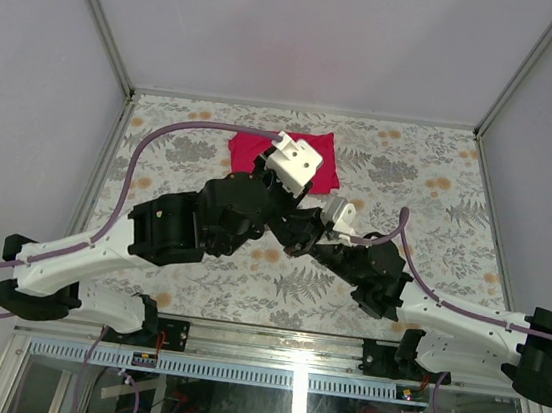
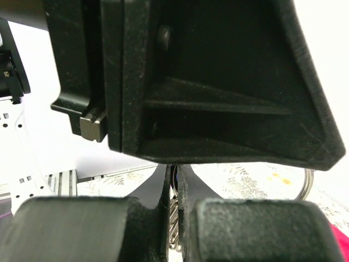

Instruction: Put the keys on the keyring

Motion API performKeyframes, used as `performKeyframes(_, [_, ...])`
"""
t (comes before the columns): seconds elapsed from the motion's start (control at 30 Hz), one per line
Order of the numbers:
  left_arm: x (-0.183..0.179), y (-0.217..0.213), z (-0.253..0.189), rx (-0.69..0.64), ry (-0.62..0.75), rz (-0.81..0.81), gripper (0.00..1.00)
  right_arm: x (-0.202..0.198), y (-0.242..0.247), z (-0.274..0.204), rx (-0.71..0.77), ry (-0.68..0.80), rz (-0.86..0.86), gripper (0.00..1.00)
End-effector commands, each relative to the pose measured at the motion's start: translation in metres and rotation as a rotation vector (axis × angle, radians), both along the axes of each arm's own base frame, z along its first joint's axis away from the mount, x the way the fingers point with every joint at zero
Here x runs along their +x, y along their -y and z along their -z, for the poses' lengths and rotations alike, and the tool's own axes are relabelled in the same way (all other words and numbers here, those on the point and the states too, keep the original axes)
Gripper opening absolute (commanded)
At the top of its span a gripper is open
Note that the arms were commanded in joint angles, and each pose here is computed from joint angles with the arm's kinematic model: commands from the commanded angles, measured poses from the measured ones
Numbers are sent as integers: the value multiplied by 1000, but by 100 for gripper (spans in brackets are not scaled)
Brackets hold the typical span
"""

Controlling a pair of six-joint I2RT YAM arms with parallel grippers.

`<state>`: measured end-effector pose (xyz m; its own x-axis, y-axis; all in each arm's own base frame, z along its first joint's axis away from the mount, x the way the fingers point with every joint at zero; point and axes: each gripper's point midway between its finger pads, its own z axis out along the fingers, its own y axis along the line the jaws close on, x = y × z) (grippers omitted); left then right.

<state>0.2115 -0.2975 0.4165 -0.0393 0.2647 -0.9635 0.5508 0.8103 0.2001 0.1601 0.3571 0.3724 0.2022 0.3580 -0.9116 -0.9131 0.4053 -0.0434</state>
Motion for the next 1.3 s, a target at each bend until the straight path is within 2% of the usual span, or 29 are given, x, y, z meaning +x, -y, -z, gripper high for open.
performKeyframes(0.0, [2, 1, -24, -90, 21, -10, 39, -11, 14, -47, 126, 34, -27, 0])
performKeyframes(0.23, [-2, -2, -31, -122, 32, 17, 47, -4, 22, -45, 145, -40, 10, 0])
performKeyframes(0.37, [-13, -13, -48, -217, 64, 68, 51, 9, 28, -39, 124, -122, 78, 0])
performKeyframes(0.53, [-24, -37, -55, -330, 83, 90, 53, 9, 31, -34, 111, -108, 91, 0])
performKeyframes(0.67, [-32, -44, -52, -370, 53, 109, 54, 6, 28, -32, 79, -58, 83, 0])
performKeyframes(0.83, [-41, -31, -33, -376, -14, 169, 56, 3, 28, -37, 68, 9, 77, 0])
performKeyframes(1.1, [-40, -10, -2, -341, -106, 170, 55, -3, 30, -39, 62, 61, 66, 0])
performKeyframes(1.27, [-34, -4, 13, -292, -139, 134, 45, -5, 31, -41, 67, 71, 59, 0])
